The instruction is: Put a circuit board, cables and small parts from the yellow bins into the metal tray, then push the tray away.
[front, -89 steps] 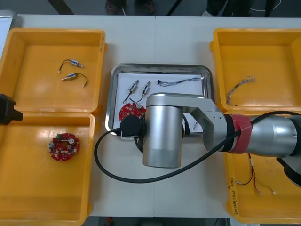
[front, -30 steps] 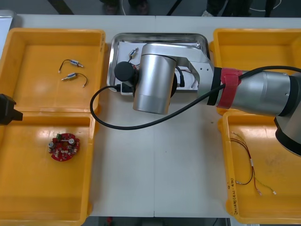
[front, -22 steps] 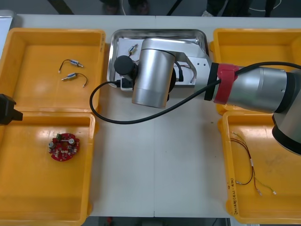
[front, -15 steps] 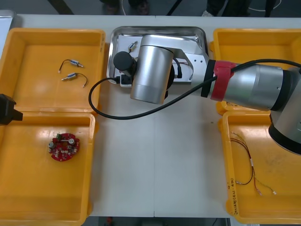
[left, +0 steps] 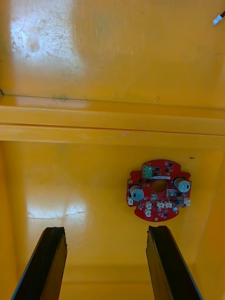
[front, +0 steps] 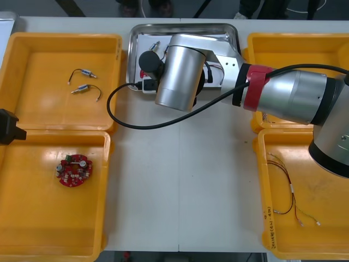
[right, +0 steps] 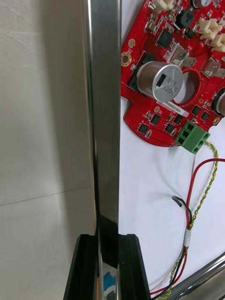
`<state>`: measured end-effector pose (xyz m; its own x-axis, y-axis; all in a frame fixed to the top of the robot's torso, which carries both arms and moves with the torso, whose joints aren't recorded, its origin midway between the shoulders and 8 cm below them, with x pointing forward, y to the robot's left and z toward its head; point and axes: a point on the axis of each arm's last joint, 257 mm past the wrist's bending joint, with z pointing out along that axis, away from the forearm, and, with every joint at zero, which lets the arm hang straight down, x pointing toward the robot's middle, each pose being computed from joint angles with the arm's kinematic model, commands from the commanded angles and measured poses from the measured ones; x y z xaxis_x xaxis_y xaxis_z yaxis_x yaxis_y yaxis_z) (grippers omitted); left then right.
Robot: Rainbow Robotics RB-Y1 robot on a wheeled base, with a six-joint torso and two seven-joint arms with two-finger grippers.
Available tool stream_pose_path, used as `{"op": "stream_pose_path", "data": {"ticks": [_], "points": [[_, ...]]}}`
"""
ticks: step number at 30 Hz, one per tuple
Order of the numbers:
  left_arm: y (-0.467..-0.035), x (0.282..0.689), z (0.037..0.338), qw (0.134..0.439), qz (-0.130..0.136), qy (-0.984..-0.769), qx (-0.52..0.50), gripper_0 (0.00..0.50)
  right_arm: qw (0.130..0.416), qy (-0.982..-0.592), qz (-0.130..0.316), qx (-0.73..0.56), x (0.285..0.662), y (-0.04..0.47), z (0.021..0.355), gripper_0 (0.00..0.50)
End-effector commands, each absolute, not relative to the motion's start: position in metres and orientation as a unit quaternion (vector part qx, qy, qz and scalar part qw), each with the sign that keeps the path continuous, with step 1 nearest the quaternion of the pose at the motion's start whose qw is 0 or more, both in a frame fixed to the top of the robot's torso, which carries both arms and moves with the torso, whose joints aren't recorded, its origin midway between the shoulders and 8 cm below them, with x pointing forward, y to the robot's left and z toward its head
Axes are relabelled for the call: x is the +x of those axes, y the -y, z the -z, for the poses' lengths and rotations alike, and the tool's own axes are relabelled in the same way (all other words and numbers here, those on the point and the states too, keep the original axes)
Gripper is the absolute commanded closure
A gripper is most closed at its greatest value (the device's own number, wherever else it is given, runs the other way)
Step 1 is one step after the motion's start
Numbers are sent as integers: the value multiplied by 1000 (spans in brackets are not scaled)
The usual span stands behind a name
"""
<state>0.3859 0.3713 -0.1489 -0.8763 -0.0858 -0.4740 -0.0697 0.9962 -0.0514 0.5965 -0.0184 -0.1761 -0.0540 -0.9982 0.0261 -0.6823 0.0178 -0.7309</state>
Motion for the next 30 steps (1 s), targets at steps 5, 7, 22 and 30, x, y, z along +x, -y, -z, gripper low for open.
{"op": "stream_pose_path", "data": {"ticks": [5, 7, 22, 30], "points": [[-387, 381, 134, 257, -16, -966, -7, 0, 282, -629, 316, -652, 610, 0, 147, 500], [-387, 381, 134, 257, -16, -966, -7, 0, 282, -630, 317, -650, 611, 2, 147, 500], [-387, 381, 134, 257, -16, -966, -7, 0, 282, -631, 313, -651, 611, 0, 149, 426], [-387, 381, 134, 257, -16, -966, -7, 0, 281, -629, 313, -654, 611, -3, 147, 0]]}}
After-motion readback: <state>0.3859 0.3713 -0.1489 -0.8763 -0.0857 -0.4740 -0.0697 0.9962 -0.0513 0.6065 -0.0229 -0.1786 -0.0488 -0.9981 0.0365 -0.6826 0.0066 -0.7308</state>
